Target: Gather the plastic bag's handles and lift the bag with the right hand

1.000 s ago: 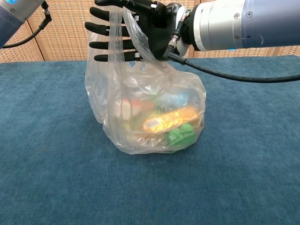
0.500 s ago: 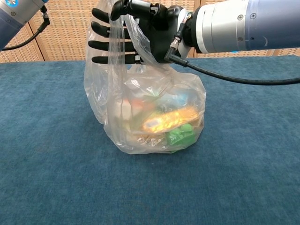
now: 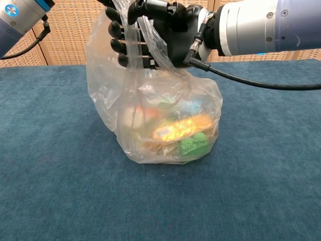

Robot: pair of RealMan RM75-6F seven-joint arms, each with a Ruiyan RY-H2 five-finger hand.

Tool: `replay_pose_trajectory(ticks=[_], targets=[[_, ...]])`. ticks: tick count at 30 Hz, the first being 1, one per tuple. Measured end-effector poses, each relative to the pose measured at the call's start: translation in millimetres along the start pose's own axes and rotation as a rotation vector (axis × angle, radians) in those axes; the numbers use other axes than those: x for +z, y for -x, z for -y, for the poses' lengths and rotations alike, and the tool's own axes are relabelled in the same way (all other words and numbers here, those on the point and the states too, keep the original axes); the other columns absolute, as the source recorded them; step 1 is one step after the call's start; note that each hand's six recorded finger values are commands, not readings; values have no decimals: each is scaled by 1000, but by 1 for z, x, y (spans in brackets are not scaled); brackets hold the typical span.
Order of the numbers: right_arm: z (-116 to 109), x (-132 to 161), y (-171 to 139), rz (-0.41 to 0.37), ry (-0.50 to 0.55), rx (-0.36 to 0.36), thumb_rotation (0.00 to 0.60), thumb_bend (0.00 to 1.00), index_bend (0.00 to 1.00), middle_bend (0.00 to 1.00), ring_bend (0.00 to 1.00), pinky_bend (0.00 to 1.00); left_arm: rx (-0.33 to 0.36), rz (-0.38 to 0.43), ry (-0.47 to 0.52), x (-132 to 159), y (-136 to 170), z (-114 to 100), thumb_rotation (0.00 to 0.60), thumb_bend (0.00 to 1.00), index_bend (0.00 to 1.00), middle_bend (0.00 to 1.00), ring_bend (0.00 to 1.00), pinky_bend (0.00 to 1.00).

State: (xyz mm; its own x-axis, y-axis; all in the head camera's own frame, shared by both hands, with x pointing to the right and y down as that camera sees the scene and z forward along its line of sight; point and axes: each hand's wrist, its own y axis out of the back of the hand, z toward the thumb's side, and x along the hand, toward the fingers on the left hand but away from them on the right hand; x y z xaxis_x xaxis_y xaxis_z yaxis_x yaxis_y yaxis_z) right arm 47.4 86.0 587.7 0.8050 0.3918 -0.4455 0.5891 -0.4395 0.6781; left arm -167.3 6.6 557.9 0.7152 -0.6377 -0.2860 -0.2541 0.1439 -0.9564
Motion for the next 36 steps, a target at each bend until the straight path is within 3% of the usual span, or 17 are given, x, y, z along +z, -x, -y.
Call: replay_pose_trajectory(ticks=[7,14,23,30,32,36], targets=[[-3,2,-5,6,-5,2,600,1000,598,700,569,647,-12,13,-9,-2,10,1,600,172,0,0,0,0],[-11,0,-7,9,-14,-22,600,1000,597,700,569,647,-26,10,23,-10,22,-3,599,83,0,0,0,0],[-17,-2,-6,8,-18,-52,600,1000,597,700,568,647,-74,1,166,-21,40,-10,461,5,0,0,0,0],[-17,-4,-5,11,-28,-66,600,1000,590,700,562,646,-111,-25,233,-38,52,-22,412,0,0,0,0,0],[-16,-4,-5,12,-28,-70,600,1000,589,700,560,646,-110,-51,230,-47,57,-27,427,0,0,0,0,0],[-16,-2,-5,8,-31,-78,600,1000,587,700,556,647,-121,-122,182,-67,70,-37,567,10,0,0,0,0]])
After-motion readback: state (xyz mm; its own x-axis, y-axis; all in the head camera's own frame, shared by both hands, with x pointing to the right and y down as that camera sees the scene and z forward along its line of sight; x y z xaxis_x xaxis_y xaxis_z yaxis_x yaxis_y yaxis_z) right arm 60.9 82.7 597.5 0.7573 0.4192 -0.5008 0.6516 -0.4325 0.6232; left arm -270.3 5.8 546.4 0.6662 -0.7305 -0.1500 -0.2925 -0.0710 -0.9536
